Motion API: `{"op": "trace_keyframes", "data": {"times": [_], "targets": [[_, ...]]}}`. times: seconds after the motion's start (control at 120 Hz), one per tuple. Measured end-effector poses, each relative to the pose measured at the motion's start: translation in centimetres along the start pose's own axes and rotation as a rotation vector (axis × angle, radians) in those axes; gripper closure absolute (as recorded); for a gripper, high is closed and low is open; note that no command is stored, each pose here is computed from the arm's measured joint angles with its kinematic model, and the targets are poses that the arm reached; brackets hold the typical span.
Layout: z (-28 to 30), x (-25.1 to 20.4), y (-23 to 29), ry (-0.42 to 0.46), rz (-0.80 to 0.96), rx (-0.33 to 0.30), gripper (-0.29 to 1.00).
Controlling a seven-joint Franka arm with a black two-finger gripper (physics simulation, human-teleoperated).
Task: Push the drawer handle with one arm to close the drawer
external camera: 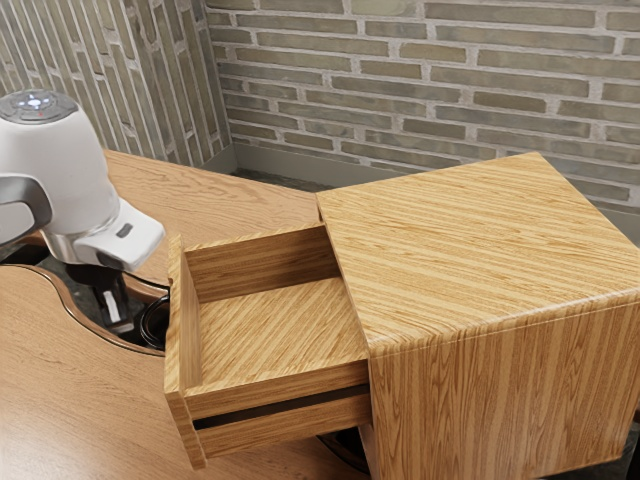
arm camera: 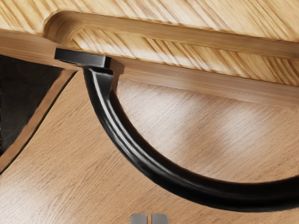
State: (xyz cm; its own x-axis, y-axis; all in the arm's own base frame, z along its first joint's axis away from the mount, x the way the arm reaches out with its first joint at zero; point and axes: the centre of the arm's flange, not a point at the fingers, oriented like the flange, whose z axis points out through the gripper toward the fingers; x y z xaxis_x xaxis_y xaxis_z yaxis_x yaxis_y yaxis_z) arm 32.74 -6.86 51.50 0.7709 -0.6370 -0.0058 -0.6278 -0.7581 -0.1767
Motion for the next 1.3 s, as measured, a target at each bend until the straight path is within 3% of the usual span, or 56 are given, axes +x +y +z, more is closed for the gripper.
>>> {"op": "trace_keyframes", "data": {"times": [0.483,1.3], "targets": [[-0.5,2.6,1.5,0.17,0.106,0.022,0.79],[0.4,9.2,3.1,0.34,0.235,0.125,0.79]]}}
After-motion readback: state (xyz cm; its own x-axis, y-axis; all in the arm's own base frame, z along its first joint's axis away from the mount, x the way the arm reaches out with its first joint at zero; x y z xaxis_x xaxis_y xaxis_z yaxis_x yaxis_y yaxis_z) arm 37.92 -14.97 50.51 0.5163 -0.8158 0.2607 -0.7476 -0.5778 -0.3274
